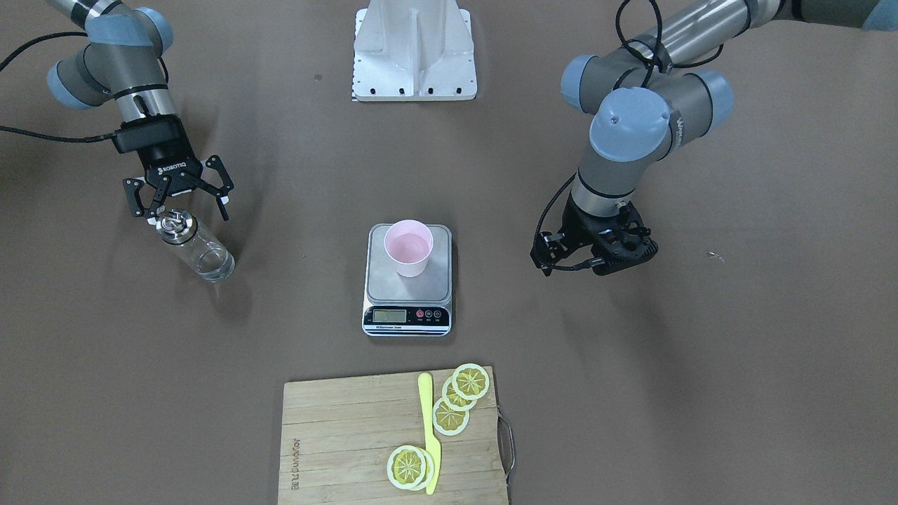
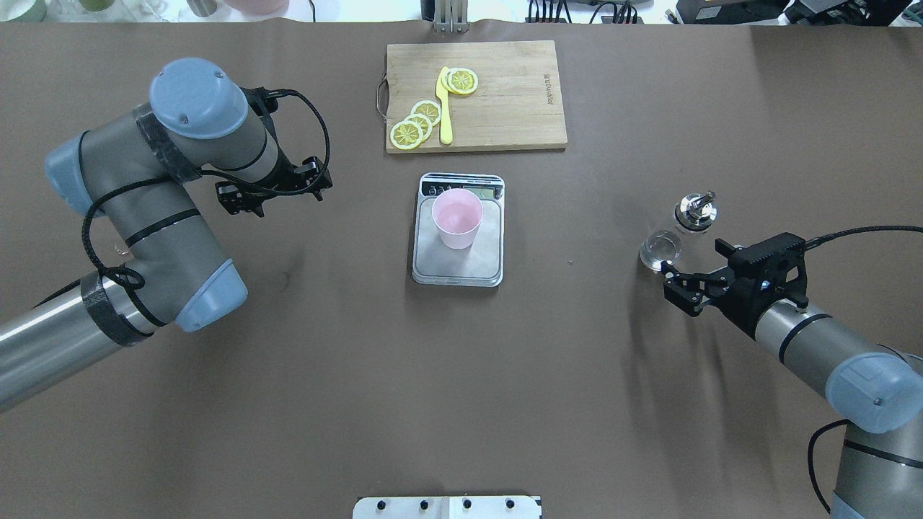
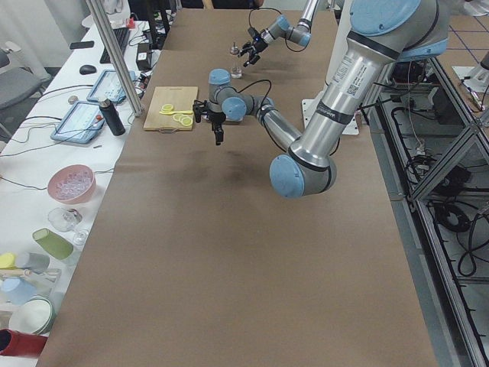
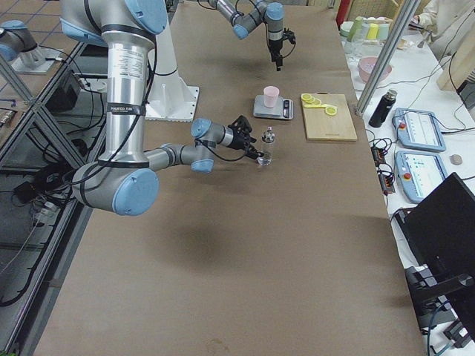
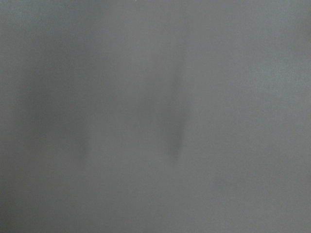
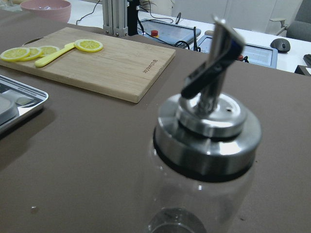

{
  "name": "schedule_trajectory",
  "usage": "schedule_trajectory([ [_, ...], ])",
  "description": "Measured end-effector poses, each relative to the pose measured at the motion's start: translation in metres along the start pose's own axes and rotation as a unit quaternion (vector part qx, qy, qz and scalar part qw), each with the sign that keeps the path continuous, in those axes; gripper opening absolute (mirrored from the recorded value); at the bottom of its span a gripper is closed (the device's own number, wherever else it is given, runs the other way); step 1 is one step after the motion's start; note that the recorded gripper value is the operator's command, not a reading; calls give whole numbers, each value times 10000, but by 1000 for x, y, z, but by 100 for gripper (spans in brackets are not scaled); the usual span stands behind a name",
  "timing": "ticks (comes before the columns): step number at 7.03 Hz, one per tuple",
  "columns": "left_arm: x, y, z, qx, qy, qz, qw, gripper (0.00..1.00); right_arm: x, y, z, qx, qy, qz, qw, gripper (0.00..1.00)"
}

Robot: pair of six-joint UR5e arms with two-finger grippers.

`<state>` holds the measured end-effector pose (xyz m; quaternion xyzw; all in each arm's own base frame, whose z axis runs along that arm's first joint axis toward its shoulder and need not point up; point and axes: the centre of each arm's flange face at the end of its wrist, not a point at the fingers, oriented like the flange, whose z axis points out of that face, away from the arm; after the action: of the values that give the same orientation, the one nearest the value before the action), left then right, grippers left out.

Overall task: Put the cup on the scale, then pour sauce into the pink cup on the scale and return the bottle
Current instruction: 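Reach the right gripper to the glass sauce bottle and grasp it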

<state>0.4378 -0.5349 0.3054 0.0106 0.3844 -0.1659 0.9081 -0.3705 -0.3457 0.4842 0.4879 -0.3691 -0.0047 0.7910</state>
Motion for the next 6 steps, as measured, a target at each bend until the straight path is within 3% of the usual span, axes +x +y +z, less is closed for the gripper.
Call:
schedule_trajectory([
  [5, -1, -2, 5, -1, -1, 0, 10000, 98, 2, -9, 24, 318, -19, -100, 9994, 95],
  [6, -1, -2, 7, 2, 9, 3, 10000, 98, 4, -12, 26, 342, 6, -91, 9994, 85],
])
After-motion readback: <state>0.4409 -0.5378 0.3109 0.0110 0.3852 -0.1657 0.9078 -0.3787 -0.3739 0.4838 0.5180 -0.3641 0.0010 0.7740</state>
